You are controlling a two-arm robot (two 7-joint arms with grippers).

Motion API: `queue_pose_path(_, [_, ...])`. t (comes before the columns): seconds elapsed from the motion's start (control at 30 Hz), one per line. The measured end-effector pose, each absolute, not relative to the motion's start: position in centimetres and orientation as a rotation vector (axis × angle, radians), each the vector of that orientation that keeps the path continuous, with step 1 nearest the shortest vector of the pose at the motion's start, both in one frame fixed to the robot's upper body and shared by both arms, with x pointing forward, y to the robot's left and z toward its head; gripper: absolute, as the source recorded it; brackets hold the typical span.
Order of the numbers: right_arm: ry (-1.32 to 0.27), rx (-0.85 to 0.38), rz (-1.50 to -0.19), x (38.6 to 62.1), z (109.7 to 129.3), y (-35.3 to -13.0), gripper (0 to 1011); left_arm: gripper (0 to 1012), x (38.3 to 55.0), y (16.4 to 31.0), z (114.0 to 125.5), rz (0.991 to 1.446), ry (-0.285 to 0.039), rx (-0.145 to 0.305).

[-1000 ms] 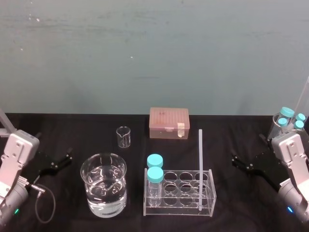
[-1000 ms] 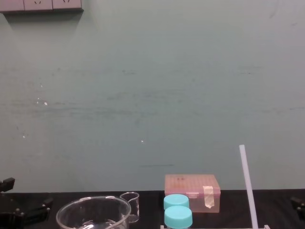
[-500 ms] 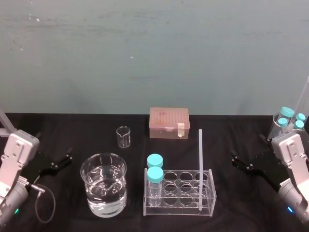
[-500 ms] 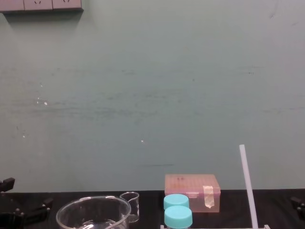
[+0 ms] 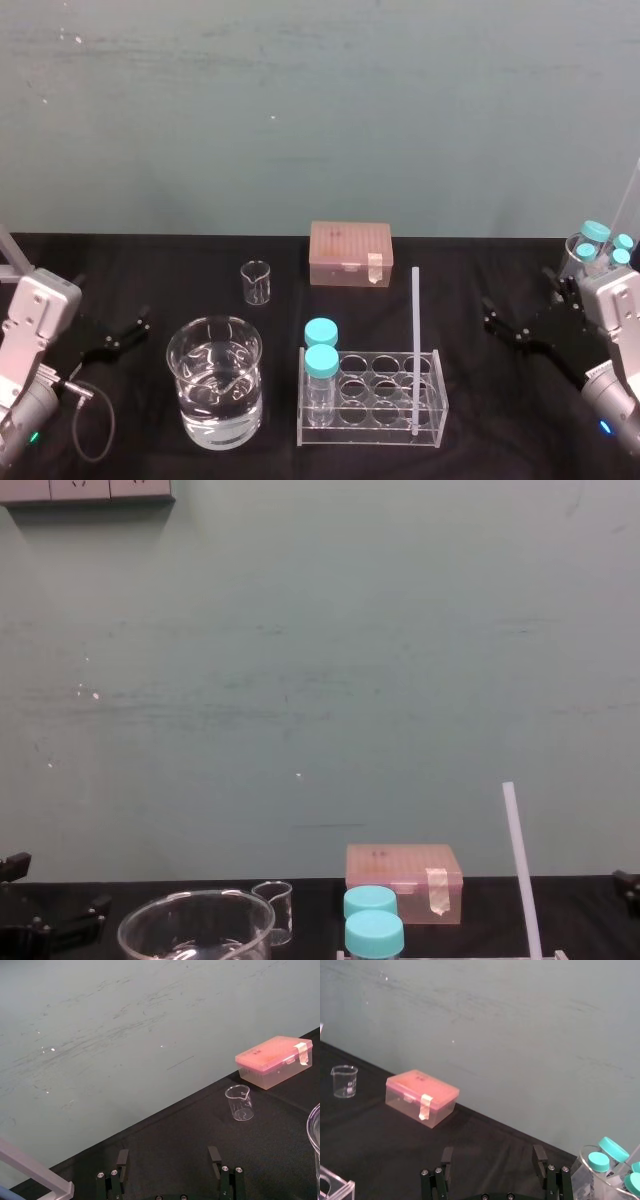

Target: Pick up the stirring rod with one hand, then place it down.

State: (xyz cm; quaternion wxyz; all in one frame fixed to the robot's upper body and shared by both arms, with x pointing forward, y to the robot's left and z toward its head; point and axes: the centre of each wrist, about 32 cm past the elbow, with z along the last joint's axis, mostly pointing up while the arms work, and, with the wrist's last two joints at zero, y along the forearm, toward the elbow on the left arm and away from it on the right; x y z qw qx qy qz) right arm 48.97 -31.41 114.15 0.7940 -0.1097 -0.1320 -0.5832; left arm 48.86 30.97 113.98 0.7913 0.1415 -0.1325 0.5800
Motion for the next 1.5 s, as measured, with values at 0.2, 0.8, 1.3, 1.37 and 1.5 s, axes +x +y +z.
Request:
queue_pose_path(0.2, [-0.272,-0.177,-1.275,49.5,114.8,-31.6,1000,1005,48.9,31.0,114.0,1.248,-0.285,0.304])
queue_pose_path(0.8, [0.101,0.145,-1.039,51.4,124.8,-35.3,1000,1005,48.9,31.0,114.0,1.248,-0.285,0.304])
queue_pose_path(1.3, [0.354,-0.019,-0.7,51.3,130.2,-37.8,1000,1005,48.9,31.0,114.0,1.248,-0.285,0.304])
queue_pose_path(1.37, [0.367,-0.042,-0.682,51.3,130.1,-37.7,1000,1005,48.9,31.0,114.0,1.248,-0.285,0.304])
queue_pose_path(1.5, [0.396,-0.1,-0.639,51.3,129.7,-37.0,1000,1005,48.9,31.0,114.0,1.248,-0.285,0.304])
